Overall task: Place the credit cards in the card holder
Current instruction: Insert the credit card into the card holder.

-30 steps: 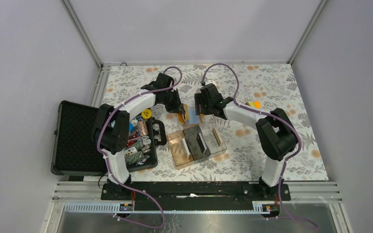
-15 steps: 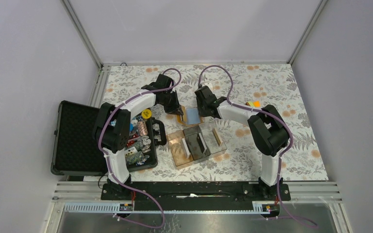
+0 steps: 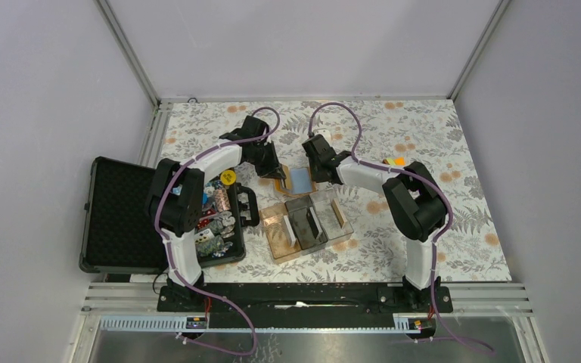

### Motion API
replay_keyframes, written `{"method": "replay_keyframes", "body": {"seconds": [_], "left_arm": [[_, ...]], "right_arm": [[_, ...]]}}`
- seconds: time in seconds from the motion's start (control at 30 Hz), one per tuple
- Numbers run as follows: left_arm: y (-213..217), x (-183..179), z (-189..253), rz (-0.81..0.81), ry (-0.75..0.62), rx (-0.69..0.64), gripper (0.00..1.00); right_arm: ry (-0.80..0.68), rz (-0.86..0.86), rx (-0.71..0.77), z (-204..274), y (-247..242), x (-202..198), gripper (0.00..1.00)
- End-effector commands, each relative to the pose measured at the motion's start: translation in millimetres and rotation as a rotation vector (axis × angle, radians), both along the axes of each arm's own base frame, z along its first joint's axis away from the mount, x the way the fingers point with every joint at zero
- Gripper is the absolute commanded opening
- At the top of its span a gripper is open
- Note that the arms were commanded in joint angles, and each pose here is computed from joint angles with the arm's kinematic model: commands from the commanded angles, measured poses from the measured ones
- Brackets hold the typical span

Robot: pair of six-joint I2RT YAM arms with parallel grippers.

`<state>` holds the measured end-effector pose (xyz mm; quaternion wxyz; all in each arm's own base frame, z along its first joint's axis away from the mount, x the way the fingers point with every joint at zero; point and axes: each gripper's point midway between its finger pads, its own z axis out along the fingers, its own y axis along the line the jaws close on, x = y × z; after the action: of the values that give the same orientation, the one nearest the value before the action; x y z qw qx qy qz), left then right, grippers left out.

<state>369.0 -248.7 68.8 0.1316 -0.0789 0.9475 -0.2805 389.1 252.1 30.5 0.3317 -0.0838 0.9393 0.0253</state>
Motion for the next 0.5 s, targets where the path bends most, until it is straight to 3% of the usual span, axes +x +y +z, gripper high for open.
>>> {"method": "replay_keyframes", "body": {"seconds": [0.0,0.13,0.47], "left_arm": [[-6.2,8.4,4.9,0.011,-0.014,-0.069,0.00],[-9.4,7.9,3.9,0.016,0.012,-0.117,0.00],[-6.5,7.7,-1.2,0.013,0.017,-0.095,0.00]], "right_arm": [[-0.044,-0.016,-0.011,13.0,3.3,9.8,0.08],[-0.040,-0.018,-0.015,12.3,2.6,8.9,0.06],[-0.041,-0.021,-0.013,12.9,2.5,8.4,0.04]]}}
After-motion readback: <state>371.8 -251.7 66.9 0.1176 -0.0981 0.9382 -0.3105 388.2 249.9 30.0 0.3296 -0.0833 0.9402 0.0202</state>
